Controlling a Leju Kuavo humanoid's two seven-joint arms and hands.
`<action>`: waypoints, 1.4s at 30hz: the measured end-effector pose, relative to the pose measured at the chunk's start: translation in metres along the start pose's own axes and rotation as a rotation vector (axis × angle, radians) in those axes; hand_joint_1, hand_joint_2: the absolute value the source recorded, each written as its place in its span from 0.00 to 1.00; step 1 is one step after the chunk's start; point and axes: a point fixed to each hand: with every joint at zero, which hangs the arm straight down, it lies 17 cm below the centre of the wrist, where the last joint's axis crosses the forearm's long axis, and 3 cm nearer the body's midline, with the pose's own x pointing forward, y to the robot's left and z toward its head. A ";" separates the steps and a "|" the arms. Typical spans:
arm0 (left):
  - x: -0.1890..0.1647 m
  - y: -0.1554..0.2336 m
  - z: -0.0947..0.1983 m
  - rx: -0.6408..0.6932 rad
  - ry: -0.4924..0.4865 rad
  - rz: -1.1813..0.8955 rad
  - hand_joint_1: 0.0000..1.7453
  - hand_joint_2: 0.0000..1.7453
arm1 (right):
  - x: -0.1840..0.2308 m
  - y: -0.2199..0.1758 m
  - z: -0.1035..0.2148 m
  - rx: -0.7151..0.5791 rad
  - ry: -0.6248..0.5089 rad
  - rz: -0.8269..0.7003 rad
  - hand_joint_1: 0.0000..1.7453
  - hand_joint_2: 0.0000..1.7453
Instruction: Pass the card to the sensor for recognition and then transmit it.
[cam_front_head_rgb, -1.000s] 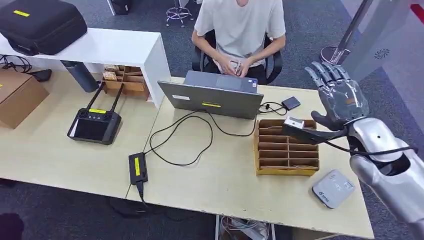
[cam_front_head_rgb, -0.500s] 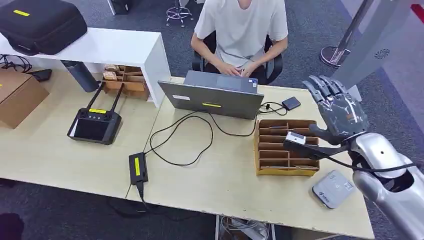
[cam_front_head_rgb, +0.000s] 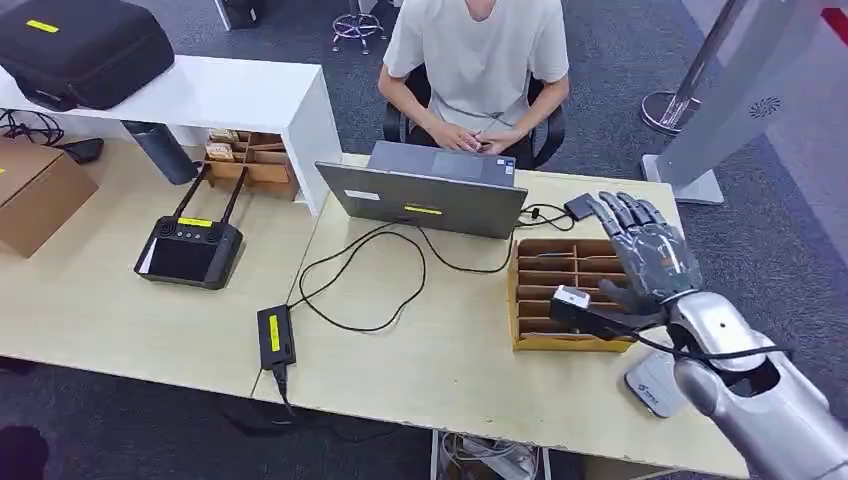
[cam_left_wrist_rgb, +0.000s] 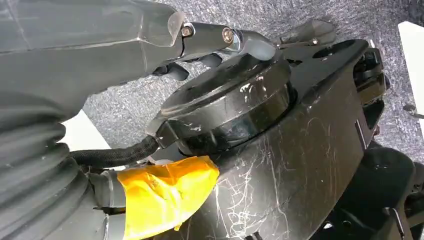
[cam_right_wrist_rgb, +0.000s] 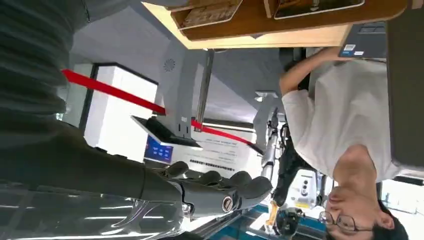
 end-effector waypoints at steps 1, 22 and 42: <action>0.000 -0.001 0.000 -0.001 0.000 0.001 0.00 1.00 | 0.000 0.003 0.000 0.001 0.005 -0.004 0.00 1.00; 0.001 -0.002 0.000 -0.012 0.006 -0.027 0.00 1.00 | -0.021 0.047 -0.006 0.078 0.086 0.016 0.00 1.00; 0.003 0.002 -0.004 -0.061 0.010 -0.068 0.00 1.00 | -0.043 0.041 -0.038 0.106 0.134 0.060 0.00 1.00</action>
